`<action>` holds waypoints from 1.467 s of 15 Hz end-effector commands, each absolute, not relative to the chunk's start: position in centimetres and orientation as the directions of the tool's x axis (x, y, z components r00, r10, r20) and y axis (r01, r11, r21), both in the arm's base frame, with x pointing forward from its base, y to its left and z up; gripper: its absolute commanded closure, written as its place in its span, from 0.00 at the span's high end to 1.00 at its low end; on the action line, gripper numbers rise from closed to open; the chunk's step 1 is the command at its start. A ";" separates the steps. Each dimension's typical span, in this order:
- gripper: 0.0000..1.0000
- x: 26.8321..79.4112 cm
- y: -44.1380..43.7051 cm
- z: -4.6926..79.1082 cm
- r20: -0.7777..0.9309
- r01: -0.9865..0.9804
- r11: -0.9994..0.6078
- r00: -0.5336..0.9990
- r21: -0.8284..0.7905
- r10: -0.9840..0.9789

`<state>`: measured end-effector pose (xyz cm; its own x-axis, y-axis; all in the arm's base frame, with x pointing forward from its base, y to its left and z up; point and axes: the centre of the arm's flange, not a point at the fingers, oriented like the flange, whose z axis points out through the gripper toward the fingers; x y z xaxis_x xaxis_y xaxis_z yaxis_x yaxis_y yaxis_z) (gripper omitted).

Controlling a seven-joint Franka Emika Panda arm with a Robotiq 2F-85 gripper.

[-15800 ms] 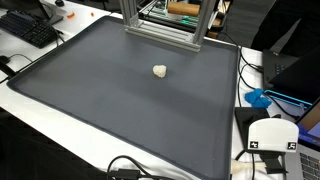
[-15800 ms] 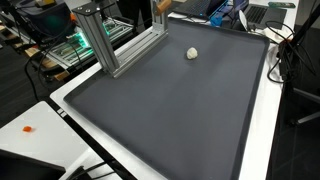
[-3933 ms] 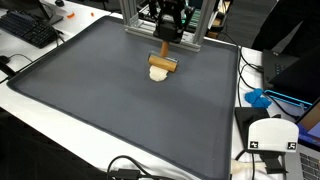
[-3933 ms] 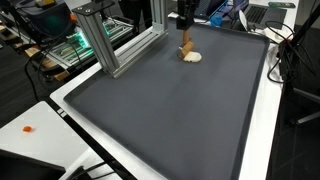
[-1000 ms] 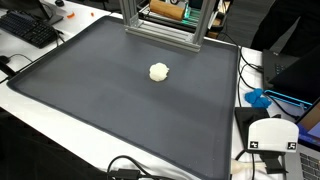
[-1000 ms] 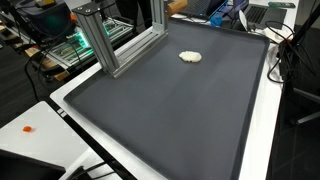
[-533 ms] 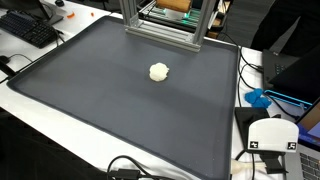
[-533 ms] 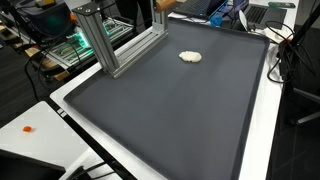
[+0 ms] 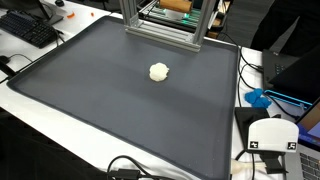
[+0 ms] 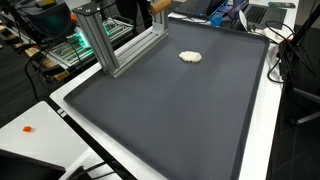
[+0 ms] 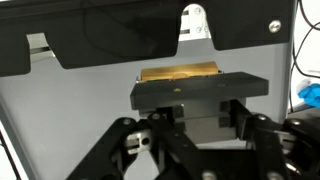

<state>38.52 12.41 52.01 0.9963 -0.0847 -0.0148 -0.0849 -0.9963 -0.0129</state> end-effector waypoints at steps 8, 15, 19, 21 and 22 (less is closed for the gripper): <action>0.35 36.1 12.3 50.5 -0.061 -0.046 -0.998 0.997 -0.052 -0.043; 0.35 34.2 12.3 49.9 -0.082 -0.062 -0.996 0.995 -0.066 -0.057; 0.35 33.2 12.6 49.0 -0.085 -0.058 -0.996 0.995 -0.069 -0.052; 0.35 32.8 12.8 48.5 -0.092 -0.053 -0.996 0.995 -0.072 -0.046; 0.35 32.6 12.9 48.3 -0.095 -0.054 -0.996 0.994 -0.073 -0.047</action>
